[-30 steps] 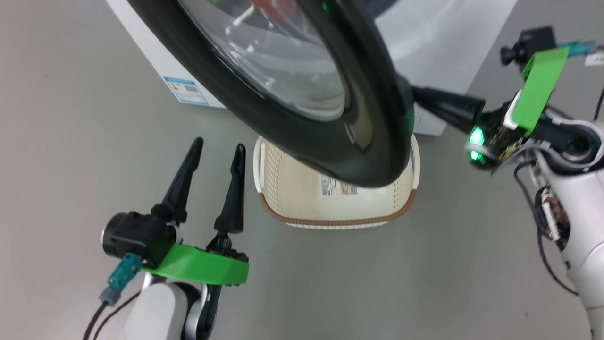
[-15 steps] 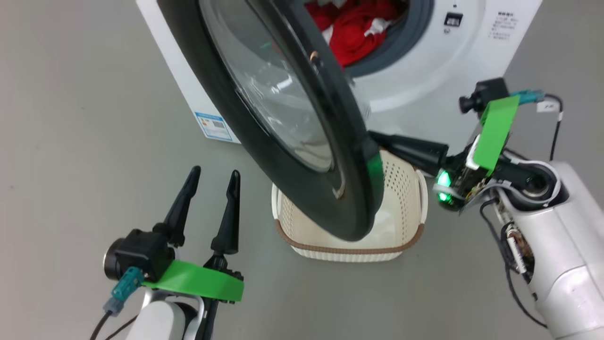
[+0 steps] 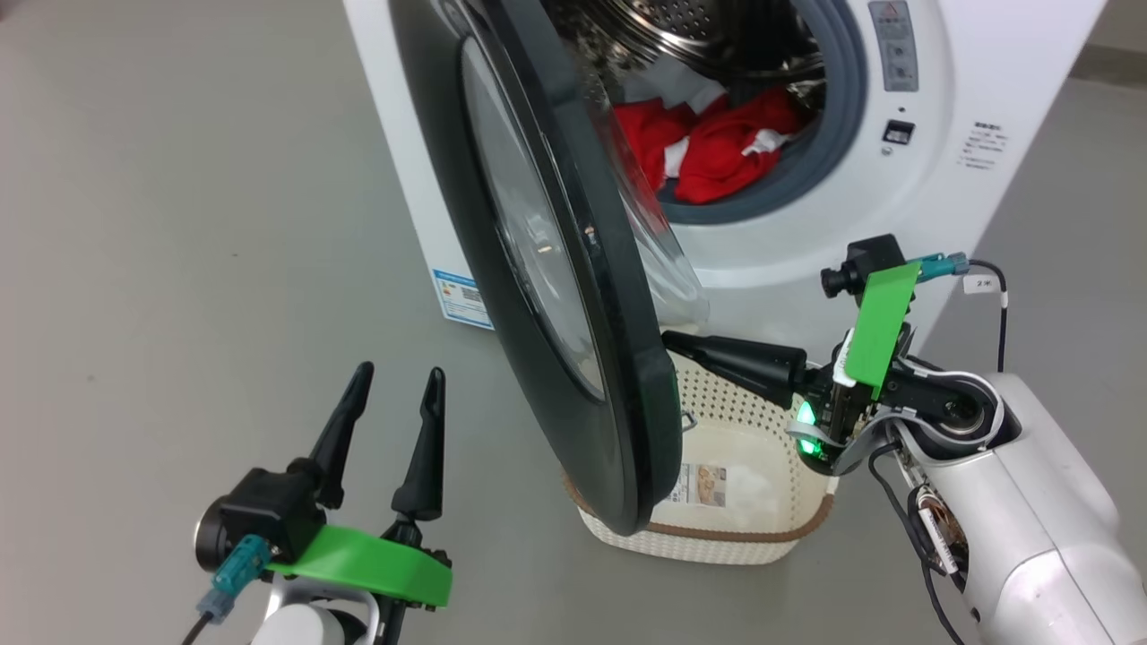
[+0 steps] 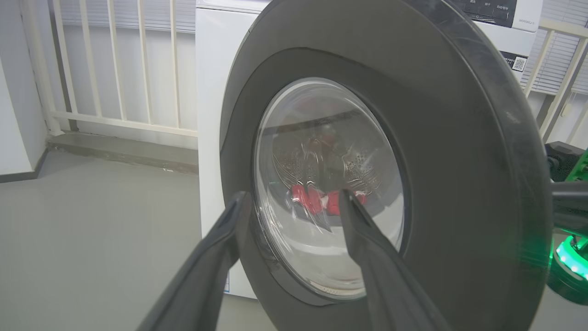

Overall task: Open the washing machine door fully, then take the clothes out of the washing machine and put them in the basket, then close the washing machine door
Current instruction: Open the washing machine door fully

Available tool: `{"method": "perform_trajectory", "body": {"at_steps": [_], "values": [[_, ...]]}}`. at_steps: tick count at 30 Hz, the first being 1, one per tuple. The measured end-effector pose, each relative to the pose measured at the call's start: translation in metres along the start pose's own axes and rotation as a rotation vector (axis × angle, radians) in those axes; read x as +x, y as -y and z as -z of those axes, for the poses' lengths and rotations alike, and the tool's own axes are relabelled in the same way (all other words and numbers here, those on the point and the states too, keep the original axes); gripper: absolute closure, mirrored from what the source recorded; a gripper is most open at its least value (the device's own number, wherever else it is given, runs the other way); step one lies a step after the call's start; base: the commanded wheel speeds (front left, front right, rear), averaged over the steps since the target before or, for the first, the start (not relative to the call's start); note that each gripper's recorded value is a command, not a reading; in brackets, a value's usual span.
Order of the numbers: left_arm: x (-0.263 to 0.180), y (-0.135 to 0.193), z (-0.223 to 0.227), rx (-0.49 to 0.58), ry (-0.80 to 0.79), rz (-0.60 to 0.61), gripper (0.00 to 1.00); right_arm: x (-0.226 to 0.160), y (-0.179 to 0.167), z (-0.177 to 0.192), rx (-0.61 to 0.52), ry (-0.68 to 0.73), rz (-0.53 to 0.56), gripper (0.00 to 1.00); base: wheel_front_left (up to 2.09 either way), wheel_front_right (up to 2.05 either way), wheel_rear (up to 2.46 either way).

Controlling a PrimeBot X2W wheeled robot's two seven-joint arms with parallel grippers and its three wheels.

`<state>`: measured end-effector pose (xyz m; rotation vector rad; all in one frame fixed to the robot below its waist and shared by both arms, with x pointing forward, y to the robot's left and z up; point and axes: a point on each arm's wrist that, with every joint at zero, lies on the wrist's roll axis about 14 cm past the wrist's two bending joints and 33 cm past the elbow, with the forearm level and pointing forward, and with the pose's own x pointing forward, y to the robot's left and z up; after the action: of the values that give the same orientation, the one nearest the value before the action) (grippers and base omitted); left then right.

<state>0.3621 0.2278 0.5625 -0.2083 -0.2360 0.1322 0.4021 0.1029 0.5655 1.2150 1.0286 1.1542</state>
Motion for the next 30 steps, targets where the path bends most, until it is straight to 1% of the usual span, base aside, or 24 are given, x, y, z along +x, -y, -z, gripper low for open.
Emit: {"method": "perform_trajectory", "body": {"at_steps": [19, 25, 30], "values": [[-0.043, -0.048, -0.021, 0.025, 0.039, -0.135, 0.00, 0.051, 0.004, 0.047, 0.014, -0.166, 0.024, 1.00, 0.00, 0.00, 0.00], [-0.046, -0.057, -0.023, 0.034, 0.042, -0.163, 0.00, 0.063, 0.010, 0.065, 0.026, -0.236, 0.030, 1.00, 0.00, 0.00, 0.00], [-0.051, -0.064, -0.024, 0.034, 0.043, -0.190, 0.00, 0.070, 0.009, 0.070, 0.027, -0.263, 0.029, 1.00, 0.00, 0.00, 0.00]]}}
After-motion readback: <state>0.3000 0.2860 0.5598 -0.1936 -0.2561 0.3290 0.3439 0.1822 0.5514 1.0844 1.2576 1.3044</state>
